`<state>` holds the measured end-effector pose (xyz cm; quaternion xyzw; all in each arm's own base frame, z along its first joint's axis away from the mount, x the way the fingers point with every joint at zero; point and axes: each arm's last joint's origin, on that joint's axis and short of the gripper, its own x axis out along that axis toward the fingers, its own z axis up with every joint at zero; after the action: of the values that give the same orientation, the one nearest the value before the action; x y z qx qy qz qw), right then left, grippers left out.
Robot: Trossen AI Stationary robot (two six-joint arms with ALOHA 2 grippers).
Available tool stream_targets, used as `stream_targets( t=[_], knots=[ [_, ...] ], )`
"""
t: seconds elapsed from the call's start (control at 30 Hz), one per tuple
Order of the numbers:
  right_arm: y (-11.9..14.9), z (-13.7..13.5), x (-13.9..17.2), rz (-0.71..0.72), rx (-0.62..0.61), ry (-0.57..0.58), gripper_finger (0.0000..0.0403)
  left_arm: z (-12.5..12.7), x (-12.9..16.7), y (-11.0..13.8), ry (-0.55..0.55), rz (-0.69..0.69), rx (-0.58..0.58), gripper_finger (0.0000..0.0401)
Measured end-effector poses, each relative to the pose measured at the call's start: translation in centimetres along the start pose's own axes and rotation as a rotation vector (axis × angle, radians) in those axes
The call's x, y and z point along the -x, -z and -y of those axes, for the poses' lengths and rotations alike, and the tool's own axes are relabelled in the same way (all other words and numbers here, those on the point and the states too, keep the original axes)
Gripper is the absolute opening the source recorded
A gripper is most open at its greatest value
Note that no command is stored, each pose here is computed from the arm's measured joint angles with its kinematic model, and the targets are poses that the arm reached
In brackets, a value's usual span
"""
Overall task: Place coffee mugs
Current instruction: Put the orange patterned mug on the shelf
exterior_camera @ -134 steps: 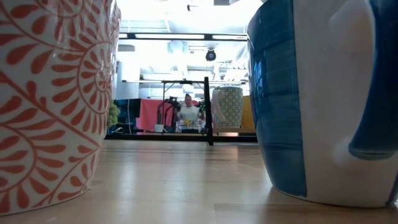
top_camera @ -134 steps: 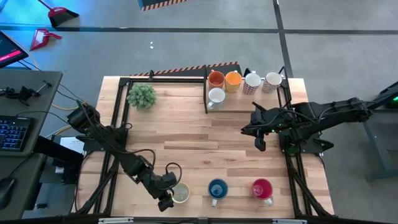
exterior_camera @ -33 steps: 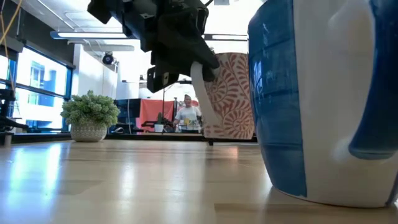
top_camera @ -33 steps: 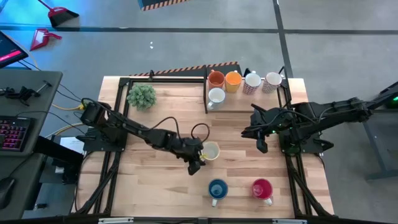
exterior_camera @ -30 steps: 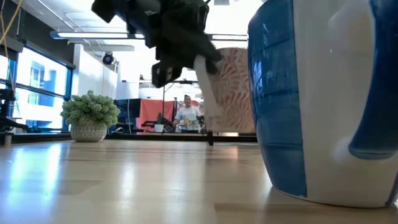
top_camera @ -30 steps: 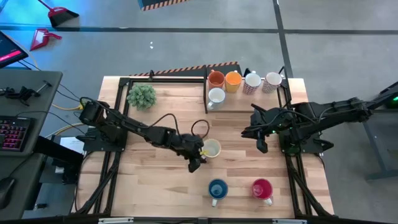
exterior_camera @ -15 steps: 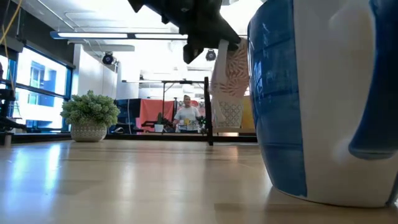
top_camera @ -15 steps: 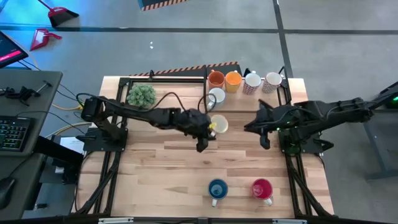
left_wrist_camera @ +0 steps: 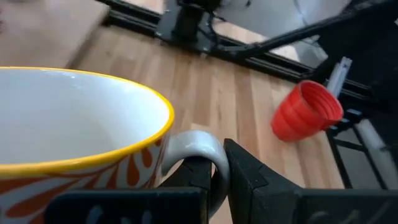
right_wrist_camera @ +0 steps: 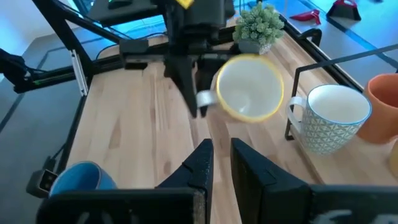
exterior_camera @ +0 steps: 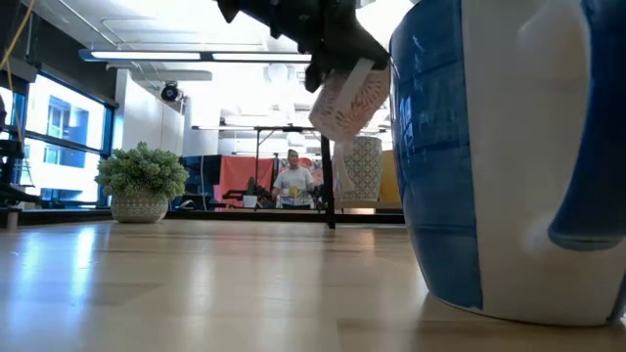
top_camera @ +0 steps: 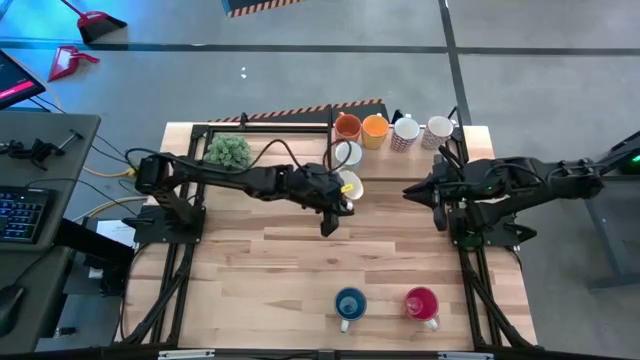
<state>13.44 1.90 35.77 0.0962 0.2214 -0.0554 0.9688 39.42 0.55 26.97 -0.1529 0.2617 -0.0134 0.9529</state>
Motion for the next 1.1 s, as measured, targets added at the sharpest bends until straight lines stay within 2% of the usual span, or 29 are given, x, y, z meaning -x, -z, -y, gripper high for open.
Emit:
stream_targets(
  t=[0.07,0.2,0.43,0.63,0.73,0.93,1.1],
  knots=[
    [0.0,0.0,-0.1,0.003,0.012,0.009,0.0034,-0.1,-0.9,0.5,0.029,-0.012,0.007,0.0009],
    [-0.3,-0.1,-0.2,0.031,0.006,0.016,0.0034,-0.4,-3.0,0.6,0.078,0.054,-0.005,0.0009],
    [-0.3,-0.1,-0.2,0.029,0.006,0.024,0.0034,-0.7,-4.7,-2.6,0.095,0.198,-0.131,0.0009],
    [-0.4,0.0,-0.2,0.043,0.004,0.042,0.0034,-2.1,-7.6,-2.4,0.136,0.224,-0.168,0.0009],
    [-0.4,0.0,-0.2,0.043,0.004,0.042,0.0034,-2.7,-8.4,-2.9,0.147,0.286,-0.174,0.0009],
    [-0.4,0.0,-0.2,0.051,0.002,0.041,0.0034,-4.6,-9.4,-3.8,0.115,0.376,-0.176,0.0009],
    [-0.5,0.0,-0.2,0.052,0.001,0.04,0.0034,-5.9,-10.7,-3.0,0.095,0.358,-0.162,0.0009]
  ],
)
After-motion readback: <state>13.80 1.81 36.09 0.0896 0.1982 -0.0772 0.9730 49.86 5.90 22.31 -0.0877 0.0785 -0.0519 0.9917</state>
